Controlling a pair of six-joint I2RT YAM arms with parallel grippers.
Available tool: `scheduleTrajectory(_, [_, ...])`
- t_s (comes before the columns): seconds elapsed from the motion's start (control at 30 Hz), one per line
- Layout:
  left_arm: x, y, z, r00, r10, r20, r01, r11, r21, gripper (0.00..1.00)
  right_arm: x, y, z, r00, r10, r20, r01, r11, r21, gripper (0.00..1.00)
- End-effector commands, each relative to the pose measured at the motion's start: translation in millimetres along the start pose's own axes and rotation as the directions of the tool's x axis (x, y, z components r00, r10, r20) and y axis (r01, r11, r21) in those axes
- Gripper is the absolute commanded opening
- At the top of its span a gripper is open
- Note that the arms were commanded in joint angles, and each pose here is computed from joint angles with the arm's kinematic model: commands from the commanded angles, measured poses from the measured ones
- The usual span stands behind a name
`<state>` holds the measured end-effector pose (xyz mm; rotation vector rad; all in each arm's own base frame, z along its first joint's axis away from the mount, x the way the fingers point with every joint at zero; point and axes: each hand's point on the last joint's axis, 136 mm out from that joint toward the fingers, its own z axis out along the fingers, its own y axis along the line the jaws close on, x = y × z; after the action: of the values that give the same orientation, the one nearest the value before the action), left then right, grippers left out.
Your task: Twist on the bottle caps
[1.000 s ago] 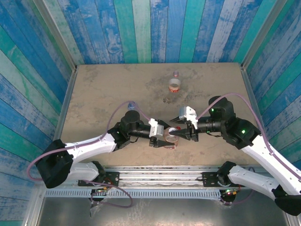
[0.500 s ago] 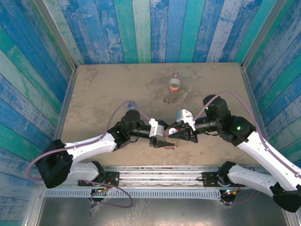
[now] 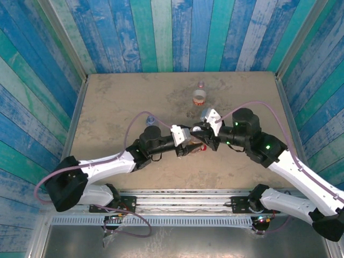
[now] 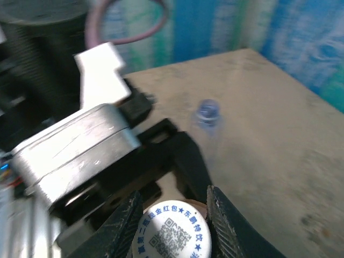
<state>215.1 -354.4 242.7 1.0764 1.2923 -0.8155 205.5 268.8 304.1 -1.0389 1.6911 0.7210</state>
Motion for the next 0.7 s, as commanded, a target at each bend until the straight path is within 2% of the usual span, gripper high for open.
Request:
scheduleTrajectory(0.0, [-16, 58, 7, 0.998, -0.012, 0.06, 0.03, 0.95, -0.311, 0.5, 5, -29, 13, 0.989, 0.137, 0.048, -0.145, 0.962, 0.232, 0.01])
scheduleTrajectory(0.17, [-9, 76, 14, 1.0, 0.01, 0.015, -0.002, 0.897, -0.442, 0.49, 10, -53, 11, 0.977, 0.179, 0.12, -0.215, 0.854, 0.473, 0.01])
scheduleTrajectory(0.23, [-9, 66, 17, 1.0, 0.001, 0.029, 0.012, 0.902, -0.432, 0.49, 5, -54, 8, 0.971, 0.174, 0.166, -0.234, 0.844, 0.482, 0.01])
scheduleTrajectory(0.3, [-8, 63, 18, 1.0, -0.003, 0.022, 0.012, 0.909, -0.416, 0.49, -6, -47, 5, 0.974, 0.127, 0.19, -0.2, 0.877, 0.438, 0.05])
scheduleTrajectory(0.37, [-7, 58, 17, 1.0, -0.007, 0.017, 0.013, 0.919, -0.395, 0.49, -13, -32, 6, 0.983, 0.058, 0.177, -0.119, 0.927, 0.355, 0.18])
scheduleTrajectory(0.47, [-9, 46, 13, 1.0, 0.014, 0.025, -0.005, 0.941, -0.339, 0.48, -16, -13, 0, 0.99, -0.013, 0.143, -0.019, 0.974, 0.224, 0.51])
scheduleTrajectory(0.53, [-11, 28, 10, 0.998, 0.054, 0.04, -0.043, 0.968, -0.246, 0.48, -16, -9, -10, 0.99, -0.034, 0.139, 0.01, 0.986, 0.166, 0.66])
scheduleTrajectory(0.57, [-12, 16, 10, 0.996, 0.077, 0.046, -0.069, 0.983, -0.167, 0.49, -17, -7, -17, 0.989, -0.034, 0.146, 0.015, 0.992, 0.127, 0.7])
scheduleTrajectory(0.67, [-16, -17, 5, 0.992, 0.097, 0.075, -0.101, 0.994, 0.045, 0.5, -20, 5, -38, 0.984, -0.043, 0.17, 0.045, 0.999, -0.008, 0.71])
